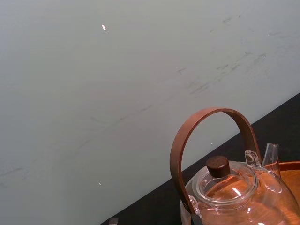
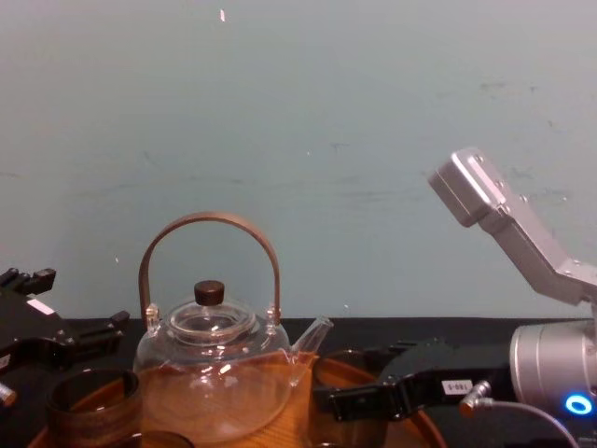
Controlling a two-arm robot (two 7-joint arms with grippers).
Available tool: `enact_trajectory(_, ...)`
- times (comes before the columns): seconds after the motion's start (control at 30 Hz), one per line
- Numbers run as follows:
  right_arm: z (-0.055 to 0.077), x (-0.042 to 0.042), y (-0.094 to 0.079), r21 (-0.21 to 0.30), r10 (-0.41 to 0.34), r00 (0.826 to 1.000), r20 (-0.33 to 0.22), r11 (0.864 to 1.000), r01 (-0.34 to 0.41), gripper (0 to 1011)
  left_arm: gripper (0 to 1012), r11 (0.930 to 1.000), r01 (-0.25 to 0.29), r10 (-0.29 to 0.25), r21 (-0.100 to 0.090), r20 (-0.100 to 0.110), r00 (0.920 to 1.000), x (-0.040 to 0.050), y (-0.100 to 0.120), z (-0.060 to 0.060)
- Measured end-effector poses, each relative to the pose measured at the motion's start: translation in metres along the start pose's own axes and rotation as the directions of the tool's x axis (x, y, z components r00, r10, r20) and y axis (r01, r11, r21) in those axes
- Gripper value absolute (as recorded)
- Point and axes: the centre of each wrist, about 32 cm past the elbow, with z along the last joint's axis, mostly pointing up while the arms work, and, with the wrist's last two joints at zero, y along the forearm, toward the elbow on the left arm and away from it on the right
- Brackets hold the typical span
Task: Pick up the glass from the table and place it on the tray.
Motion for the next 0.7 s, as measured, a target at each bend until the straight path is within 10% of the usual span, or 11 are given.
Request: enact_trajectory(0.7,-0.0029,-0.0001,0.0022,-0.013,-0.002,1.0,-0.011,1.0,0.002,903,1001,1.0,0.0,0.0,0.0,0.0,1.0,0.0,0.0,0.0)
